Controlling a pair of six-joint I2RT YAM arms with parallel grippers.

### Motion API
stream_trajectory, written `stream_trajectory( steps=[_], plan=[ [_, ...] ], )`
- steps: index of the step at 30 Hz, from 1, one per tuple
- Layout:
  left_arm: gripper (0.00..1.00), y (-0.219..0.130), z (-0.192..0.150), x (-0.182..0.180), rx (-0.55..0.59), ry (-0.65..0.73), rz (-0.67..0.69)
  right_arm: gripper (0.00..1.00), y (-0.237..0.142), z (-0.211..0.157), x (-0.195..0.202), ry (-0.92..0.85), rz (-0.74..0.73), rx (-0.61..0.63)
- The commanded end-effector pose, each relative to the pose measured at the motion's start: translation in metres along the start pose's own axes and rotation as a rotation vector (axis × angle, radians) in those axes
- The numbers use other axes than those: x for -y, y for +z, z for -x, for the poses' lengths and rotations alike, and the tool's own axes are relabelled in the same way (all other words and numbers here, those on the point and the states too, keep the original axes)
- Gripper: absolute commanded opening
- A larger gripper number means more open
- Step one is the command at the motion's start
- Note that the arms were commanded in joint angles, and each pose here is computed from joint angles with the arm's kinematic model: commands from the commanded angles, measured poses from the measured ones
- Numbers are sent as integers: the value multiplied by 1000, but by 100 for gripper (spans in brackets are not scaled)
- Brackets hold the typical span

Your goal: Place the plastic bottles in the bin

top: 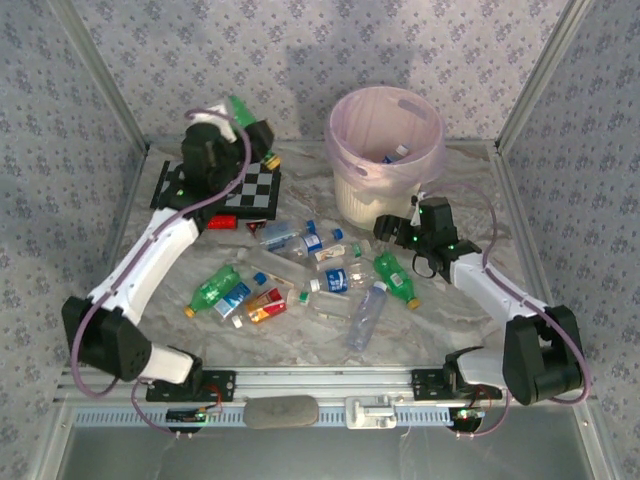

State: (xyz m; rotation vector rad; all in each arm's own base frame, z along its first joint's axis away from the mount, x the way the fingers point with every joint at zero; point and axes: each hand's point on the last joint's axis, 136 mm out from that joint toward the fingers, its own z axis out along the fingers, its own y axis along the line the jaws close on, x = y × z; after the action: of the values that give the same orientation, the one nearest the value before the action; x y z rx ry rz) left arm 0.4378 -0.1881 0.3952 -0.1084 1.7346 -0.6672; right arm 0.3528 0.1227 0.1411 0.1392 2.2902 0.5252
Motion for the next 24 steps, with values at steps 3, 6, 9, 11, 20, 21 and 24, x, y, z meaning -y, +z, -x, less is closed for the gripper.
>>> stream_trajectory(
  steps=[3, 6, 9, 11, 20, 21, 24],
  plan=[
    [45, 20, 25, 81, 50, 146, -222, 99, -5, -9, 11, 5, -39, -8],
    [45, 37, 25, 117, 39, 164, -323, 99, -5, -12, 13, 7, -43, -13],
    [46, 57, 17, 150, 4, 190, -426, 99, -7, -11, 14, 5, -45, -6],
    [46, 71, 12, 171, -20, 213, -486, 99, -10, -11, 15, 4, -48, 0],
    [46, 125, -40, 213, -147, 255, -628, 99, -24, -10, 18, 13, -46, 31],
    [46, 128, -44, 214, -147, 249, -642, 99, -25, -9, 19, 12, -47, 36],
    [46, 138, -60, 213, -172, 237, -655, 99, -30, -7, 21, 16, -51, 50]
  ],
)
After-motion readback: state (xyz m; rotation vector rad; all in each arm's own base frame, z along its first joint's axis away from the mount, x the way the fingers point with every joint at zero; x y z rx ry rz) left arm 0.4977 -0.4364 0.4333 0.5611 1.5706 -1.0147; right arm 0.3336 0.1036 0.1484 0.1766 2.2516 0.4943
